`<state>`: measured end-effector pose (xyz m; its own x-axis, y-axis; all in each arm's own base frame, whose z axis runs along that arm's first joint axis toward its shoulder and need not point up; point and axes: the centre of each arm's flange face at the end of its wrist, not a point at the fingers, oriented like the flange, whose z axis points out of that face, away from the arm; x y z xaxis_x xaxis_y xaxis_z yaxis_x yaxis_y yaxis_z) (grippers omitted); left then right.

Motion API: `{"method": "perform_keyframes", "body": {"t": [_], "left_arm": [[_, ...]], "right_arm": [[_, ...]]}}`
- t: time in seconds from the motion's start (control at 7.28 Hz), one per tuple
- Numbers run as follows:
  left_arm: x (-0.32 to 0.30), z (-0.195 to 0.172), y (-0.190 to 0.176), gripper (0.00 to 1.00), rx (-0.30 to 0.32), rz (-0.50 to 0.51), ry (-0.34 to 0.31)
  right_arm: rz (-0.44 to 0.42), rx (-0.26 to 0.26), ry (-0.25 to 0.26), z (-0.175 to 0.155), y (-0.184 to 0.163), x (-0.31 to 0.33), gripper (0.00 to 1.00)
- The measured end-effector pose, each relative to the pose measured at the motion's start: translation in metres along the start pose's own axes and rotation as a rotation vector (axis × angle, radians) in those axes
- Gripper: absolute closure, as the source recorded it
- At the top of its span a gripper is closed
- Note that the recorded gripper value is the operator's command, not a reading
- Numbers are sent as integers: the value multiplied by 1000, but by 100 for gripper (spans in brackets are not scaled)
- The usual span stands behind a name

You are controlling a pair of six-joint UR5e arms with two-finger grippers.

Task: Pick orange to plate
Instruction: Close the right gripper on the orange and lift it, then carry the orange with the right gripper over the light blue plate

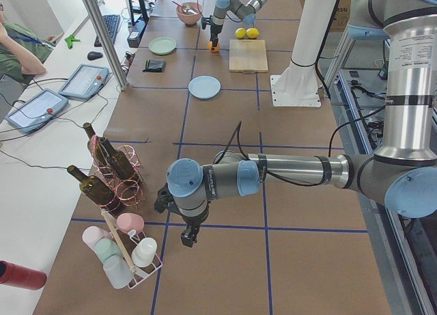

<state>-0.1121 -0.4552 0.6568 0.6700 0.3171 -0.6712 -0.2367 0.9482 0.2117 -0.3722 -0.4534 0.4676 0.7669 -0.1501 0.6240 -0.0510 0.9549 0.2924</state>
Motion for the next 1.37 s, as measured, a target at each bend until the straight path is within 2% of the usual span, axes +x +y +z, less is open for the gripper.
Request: {"method": "perform_keyframes", "body": {"t": [0.14,0.27,0.41,0.55,0.82,0.96,1.37], "left_arm": [[0,0,0,0,1,1,0],[1,-1,0,0,1,2,-1],[1,-1,0,0,2,2,-1],[1,-1,0,0,2,3,-1],[1,-1,0,0,3,3,-1],[2,-2,0,0,3,3,-2],[3,-2,1,0,3,3,-1]], "right_arm": [[-6,-1,13,6,4,-1,6],[-9,-2,19,9,6,-2,31],[-11,-2,18,9,7,-4,62],[-11,-2,16,9,6,-5,79],[3,11,-11,-2,-1,-22,76],[29,17,-35,-15,-14,-55,75],[186,-9,-39,-51,-91,-248,72]]}}
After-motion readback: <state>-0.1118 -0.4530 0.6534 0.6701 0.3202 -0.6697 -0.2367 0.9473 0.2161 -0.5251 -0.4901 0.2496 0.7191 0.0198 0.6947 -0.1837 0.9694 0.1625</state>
